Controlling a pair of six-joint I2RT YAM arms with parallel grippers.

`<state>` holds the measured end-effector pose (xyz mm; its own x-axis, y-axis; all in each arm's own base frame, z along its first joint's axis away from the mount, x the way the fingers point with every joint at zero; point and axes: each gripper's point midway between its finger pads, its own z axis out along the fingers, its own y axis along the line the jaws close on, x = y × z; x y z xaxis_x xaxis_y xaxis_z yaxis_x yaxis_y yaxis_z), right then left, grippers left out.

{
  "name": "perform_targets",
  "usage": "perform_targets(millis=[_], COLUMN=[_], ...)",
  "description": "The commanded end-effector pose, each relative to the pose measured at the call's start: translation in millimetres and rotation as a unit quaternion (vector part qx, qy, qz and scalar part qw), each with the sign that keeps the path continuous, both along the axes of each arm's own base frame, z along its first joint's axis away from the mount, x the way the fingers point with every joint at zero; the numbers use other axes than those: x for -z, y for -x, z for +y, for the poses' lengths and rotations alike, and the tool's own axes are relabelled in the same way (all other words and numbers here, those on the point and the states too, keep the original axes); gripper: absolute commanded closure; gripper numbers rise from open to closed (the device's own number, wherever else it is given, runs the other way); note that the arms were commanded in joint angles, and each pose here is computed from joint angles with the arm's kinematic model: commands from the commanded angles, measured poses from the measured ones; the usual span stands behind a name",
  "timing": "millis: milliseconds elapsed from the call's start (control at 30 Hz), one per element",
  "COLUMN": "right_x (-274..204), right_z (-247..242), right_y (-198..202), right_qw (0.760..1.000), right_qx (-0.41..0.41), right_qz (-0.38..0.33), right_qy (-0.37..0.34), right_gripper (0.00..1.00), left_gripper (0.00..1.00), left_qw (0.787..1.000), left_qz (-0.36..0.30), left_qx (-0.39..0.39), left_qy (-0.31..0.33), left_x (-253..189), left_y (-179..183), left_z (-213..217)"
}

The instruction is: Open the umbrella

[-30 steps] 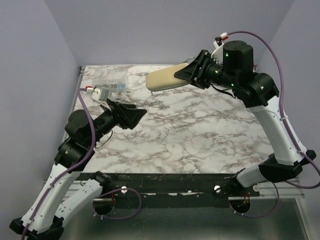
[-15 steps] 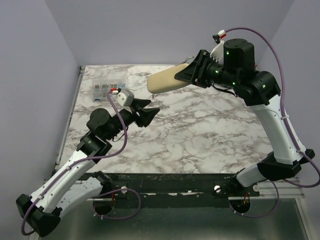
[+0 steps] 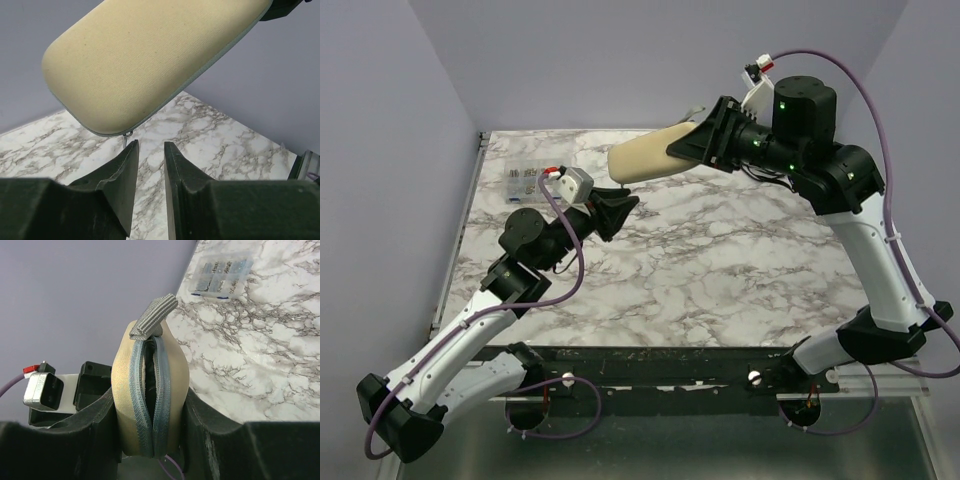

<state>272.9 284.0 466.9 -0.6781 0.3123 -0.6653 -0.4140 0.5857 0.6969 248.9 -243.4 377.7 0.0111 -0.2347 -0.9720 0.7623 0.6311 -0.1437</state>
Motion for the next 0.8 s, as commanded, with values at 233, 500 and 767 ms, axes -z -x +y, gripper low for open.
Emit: perform_targets(millis=[233, 500, 767], right_x=[-34.4, -31.5, -37.7], right_z=[1.0, 0.3, -2.4], right_y=[16.2, 18.0, 24.7], right_qw=[0.997, 0.997, 0.995], right_qx=[-0.033, -0.035, -0.038], right_qz=[-0.061, -0.061, -0.069], right_qy=[-0.04, -0.04, -0.053], right_gripper=[0.99, 0.99, 0.99], left_gripper=[0.93, 1.0, 1.0], left_qw=[0.999, 0.998, 0.998], left_qz=[-0.038, -0.051, -0.058], left_qx=[-0.014, -0.003, -0.021], left_qy=[0.027, 0.024, -0.015], left_x=[-35.2, -39.5, -23.5], left_y=[3.9, 10.5, 15.8], left_z=[7.9, 6.7, 19.6])
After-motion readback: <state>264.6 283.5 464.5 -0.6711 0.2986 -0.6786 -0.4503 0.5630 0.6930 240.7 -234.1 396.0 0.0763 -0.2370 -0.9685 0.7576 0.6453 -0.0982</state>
